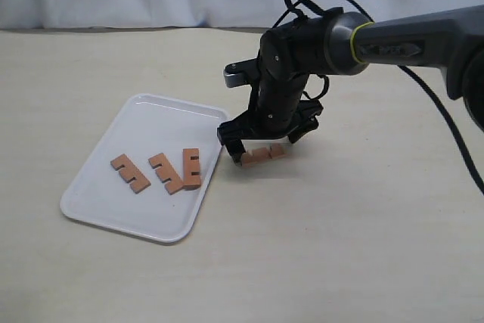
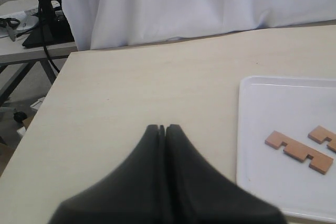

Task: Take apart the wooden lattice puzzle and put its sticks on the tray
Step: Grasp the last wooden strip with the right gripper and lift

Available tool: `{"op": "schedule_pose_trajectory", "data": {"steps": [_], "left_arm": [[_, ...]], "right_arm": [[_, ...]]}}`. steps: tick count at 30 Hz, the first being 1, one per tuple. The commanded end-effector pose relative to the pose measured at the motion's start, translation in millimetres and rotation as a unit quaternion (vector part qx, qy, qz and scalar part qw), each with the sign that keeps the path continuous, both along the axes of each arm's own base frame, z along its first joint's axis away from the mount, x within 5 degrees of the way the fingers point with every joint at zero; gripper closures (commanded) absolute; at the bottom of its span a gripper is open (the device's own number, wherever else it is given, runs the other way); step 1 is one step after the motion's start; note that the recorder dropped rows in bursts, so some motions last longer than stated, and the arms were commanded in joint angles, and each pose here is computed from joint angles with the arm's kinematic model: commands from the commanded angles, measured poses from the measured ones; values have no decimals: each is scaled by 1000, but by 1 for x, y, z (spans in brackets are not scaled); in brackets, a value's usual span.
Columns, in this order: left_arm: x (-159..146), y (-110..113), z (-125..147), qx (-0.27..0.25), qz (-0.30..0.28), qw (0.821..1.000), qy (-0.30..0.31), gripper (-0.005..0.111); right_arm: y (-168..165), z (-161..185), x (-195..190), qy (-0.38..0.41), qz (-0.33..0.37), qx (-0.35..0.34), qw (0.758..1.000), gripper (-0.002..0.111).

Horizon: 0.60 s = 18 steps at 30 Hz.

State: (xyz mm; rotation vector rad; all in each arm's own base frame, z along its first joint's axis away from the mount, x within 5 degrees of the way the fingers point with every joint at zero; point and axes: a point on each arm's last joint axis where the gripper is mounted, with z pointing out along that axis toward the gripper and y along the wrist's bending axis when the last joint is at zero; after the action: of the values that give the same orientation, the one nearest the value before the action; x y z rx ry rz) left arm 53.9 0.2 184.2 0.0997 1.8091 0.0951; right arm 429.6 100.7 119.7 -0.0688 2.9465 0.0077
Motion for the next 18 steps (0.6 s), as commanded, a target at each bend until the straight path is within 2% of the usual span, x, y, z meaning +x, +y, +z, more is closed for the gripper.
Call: {"op": "schedule_pose_trajectory", "data": {"steps": [1, 7, 14, 18], "left_arm": [[0, 0, 1, 0, -1, 1000, -9, 107], [0, 0, 1, 0, -1, 1000, -9, 107], [0, 0, 1, 0, -1, 1000, -9, 107], [0, 0, 1, 1, -1, 1000, -9, 107]], "right_arm": [[-2, -1, 2, -3, -11, -4, 1000, 1], [-2, -3, 2, 3, -23, -4, 1000, 6], [-3, -17, -1, 28, -24, -11, 999, 34], [-4, -21, -3, 44, -19, -16, 999, 61]]}}
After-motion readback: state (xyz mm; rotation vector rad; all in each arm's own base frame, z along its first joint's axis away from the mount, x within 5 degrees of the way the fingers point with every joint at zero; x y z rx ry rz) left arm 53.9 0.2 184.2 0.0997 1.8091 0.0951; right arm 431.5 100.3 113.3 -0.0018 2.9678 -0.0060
